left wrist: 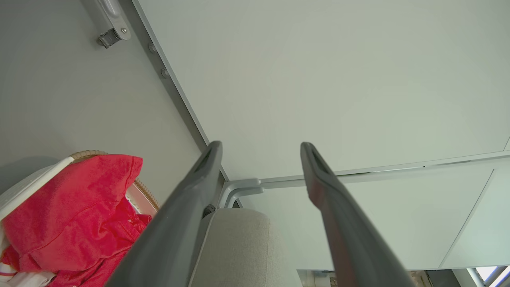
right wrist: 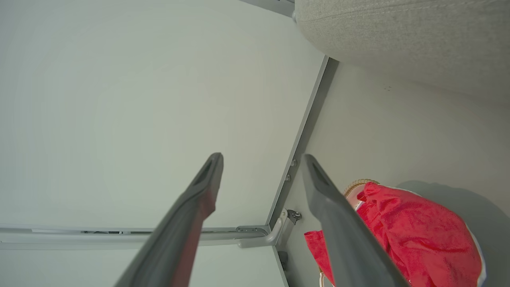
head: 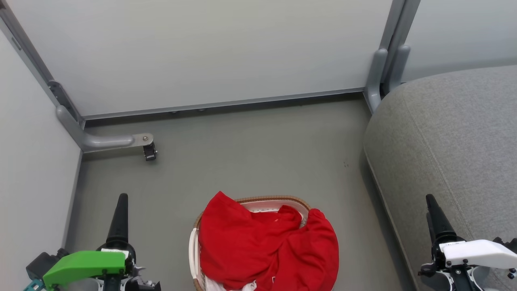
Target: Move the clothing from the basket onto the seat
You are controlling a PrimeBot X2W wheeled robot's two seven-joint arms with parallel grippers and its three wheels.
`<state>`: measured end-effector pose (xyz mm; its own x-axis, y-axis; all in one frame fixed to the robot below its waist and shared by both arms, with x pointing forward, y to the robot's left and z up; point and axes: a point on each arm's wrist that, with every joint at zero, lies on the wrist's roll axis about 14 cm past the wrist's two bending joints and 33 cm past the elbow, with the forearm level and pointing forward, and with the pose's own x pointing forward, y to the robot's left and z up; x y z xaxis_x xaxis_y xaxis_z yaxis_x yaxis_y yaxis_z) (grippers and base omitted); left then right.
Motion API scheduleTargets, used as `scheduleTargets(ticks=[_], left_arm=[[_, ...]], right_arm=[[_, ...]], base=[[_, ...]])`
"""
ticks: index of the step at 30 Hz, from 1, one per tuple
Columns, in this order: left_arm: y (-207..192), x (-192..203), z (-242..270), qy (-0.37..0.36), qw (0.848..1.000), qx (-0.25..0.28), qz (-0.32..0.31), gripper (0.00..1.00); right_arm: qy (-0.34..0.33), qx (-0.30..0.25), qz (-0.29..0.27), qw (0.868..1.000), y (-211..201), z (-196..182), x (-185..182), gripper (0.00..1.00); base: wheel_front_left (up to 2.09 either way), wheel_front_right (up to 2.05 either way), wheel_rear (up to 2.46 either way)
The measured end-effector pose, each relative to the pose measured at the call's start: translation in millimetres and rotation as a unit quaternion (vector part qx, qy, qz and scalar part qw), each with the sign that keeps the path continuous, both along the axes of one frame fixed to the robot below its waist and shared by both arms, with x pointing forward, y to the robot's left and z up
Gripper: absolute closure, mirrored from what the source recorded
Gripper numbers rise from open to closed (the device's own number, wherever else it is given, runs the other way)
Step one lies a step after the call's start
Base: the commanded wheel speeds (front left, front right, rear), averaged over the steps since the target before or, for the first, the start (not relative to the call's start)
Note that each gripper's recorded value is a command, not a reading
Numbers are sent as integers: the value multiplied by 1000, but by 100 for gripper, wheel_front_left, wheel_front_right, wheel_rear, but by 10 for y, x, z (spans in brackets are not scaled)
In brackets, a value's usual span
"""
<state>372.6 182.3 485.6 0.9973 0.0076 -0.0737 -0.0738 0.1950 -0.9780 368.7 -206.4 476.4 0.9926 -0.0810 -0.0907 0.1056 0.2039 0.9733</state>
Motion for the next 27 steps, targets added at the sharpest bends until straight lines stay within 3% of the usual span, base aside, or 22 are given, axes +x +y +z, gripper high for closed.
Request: scheduleTargets(ticks=[15, 27], left_arm=[[-72, 19, 173, -22, 991, 129, -6, 0], [-199, -14, 217, -33, 969, 244, -22, 0]], right_arm=[[-18, -154, 3, 988, -35, 174, 16, 0], [-24, -253, 18, 967, 41, 221, -6, 0]], base=[[0, 0, 0], [0, 0, 0]])
